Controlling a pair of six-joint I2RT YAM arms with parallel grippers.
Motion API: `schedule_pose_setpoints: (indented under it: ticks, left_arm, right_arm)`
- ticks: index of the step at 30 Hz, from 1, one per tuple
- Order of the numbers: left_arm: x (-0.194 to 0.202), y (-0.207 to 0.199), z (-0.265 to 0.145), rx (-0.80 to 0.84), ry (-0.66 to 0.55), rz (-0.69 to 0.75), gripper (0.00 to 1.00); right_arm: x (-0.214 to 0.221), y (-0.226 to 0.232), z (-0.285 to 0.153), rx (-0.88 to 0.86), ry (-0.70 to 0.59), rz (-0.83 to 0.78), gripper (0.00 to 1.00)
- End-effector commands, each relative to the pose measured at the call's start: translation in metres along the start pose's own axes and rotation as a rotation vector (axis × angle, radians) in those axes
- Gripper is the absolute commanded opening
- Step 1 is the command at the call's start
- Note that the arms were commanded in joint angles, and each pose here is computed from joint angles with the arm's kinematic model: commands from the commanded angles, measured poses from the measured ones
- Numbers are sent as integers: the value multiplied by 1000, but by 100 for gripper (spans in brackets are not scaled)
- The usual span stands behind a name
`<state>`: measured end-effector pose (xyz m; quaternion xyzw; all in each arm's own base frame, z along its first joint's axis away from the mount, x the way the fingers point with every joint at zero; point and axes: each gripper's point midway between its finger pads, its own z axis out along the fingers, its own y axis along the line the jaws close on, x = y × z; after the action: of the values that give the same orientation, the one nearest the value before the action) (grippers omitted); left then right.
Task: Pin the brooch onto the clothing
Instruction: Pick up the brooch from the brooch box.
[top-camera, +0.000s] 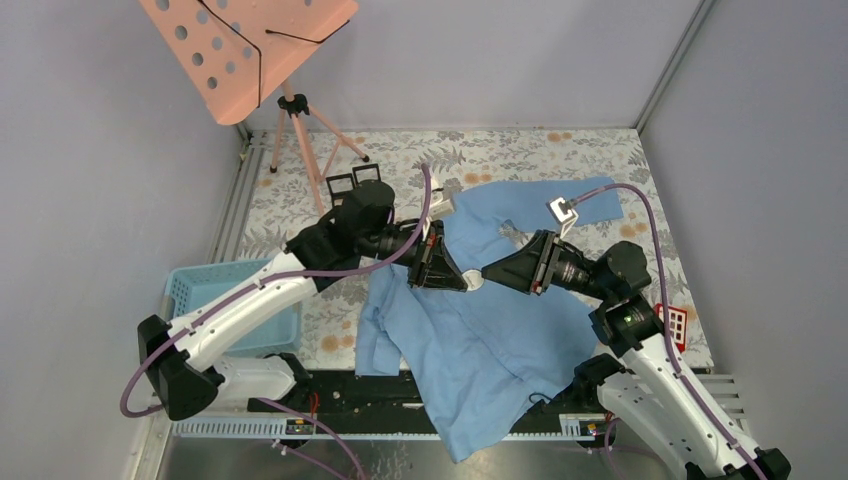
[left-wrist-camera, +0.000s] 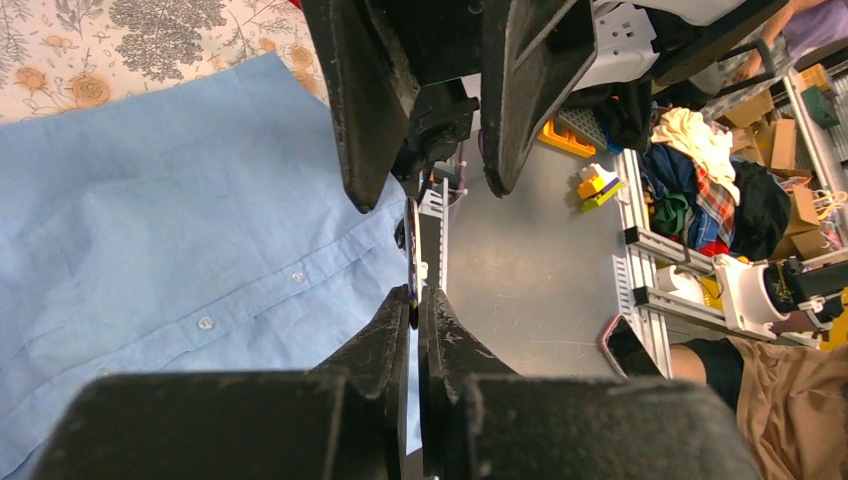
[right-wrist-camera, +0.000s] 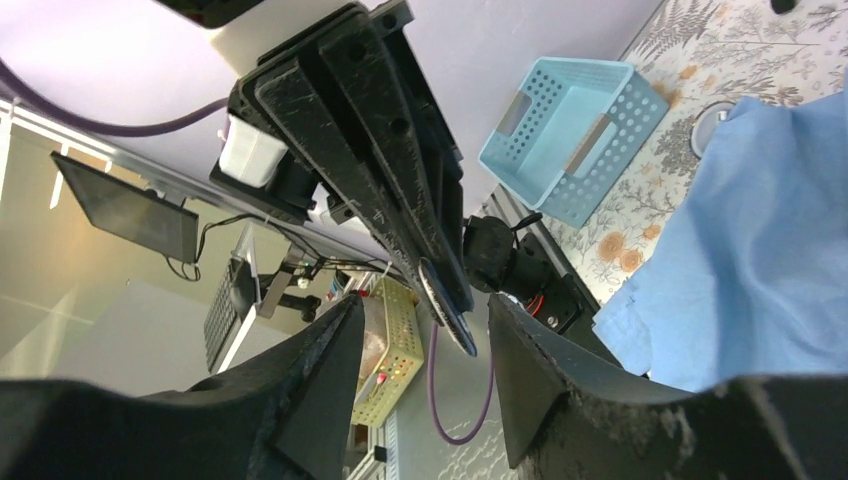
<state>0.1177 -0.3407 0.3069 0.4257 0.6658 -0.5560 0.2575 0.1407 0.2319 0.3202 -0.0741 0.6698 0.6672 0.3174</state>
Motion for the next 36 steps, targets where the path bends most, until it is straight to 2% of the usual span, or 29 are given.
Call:
schedule_pose_setpoints:
  ticks: [1, 5, 23, 30, 32, 34, 36]
  left_arm:
    - [-13, -15, -6, 76, -48, 40, 0]
    - [-13, -15, -5, 82, -46, 31, 0]
    - [-10, -14, -1, 105, -30, 2, 0]
    - [-11, -11, -1, 93, -30, -15, 0]
    - [-13, -9, -1, 76, -39, -12, 12]
    - [-17, -9, -2, 70, -51, -7, 34]
    - [-20, -7, -4, 50, -66, -4, 50]
  right_arm:
    - [6, 21, -4, -86, 44, -60, 55]
    - [9, 17, -6, -62, 62, -66, 52]
    - [14, 16, 0, -78, 85, -48, 29]
    - [14, 11, 8, -69, 90, -40, 0]
    - [11, 15, 10, -78, 83, -37, 0]
    - [8, 20, 9, -90, 59, -46, 0]
    - [7, 21, 7, -90, 32, -60, 0]
